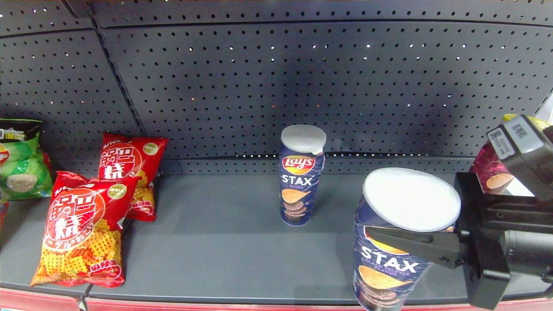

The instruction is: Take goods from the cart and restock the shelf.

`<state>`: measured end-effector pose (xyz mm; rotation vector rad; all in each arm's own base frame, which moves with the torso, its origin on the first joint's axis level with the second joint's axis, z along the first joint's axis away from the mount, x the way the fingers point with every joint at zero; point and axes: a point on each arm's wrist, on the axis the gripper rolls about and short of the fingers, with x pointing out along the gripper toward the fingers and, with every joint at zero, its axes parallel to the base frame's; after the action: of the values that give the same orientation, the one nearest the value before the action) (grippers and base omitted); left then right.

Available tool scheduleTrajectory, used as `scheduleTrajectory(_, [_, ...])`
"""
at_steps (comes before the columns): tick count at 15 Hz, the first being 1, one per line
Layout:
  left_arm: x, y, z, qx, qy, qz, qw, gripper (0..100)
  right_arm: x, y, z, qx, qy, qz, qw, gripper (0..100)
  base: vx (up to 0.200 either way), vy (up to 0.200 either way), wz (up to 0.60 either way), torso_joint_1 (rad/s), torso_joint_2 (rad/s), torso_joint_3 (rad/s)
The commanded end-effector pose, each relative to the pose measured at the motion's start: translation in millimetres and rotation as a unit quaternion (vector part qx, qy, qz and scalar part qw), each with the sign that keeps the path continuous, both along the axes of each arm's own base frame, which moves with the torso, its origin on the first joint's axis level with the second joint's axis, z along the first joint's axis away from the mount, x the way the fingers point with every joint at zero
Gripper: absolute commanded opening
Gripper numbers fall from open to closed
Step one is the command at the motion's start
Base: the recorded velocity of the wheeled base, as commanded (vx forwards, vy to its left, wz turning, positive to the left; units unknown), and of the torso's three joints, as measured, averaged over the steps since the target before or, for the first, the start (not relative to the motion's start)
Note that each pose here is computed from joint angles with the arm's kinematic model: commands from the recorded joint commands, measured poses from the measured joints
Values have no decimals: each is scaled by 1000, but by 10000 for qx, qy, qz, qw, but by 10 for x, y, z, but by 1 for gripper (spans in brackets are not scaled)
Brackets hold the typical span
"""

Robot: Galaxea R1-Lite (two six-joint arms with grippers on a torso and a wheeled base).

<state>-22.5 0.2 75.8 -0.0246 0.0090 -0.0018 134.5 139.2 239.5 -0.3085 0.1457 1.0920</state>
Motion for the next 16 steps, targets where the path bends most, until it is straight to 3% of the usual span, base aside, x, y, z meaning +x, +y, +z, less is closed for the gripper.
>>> scheduleTrajectory(1, [0,0,2,-7,1,2,10000,100,1,0,12,12,-14,2,10000,0,0,0,0,0,0,0])
scheduleTrajectory(4, [1,0,-2,16,9,2,10000,100,1,1,13,18,-19,2,10000,0,0,0,0,0,0,0])
scheduleTrajectory(6, [0,-1,1,223,-14,0,9998,100,3,2,31,39,-41,2,10000,0,0,0,0,0,0,0])
scheduleTrajectory(7, [-69,-3,338,392,-623,-69,9973,100,0,0,32,39,-41,2,10000,0,0,0,0,0,0,0])
scheduleTrajectory(9, [-18,10,1033,-5,-834,-402,9957,100,12,11,31,34,-36,2,10000,0,0,0,0,0,0,0])
scheduleTrajectory(10, [17,14,1250,-21,-849,-837,9929,100,19,22,35,37,-29,8,10000,0,0,0,0,0,0,0])
scheduleTrajectory(14, [552,-131,1486,209,-169,-2083,9777,100,38,36,80,89,-72,-2,9999,0,0,0,0,0,0,0])
scheduleTrajectory(15, [854,-251,1474,281,183,-2517,9672,100,40,38,102,136,-61,-13,9999,0,0,0,0,0,0,0])
scheduleTrajectory(16, [1163,-365,1468,517,313,-2894,9553,100,38,37,114,156,-71,-15,9999,0,0,0,0,0,0,0])
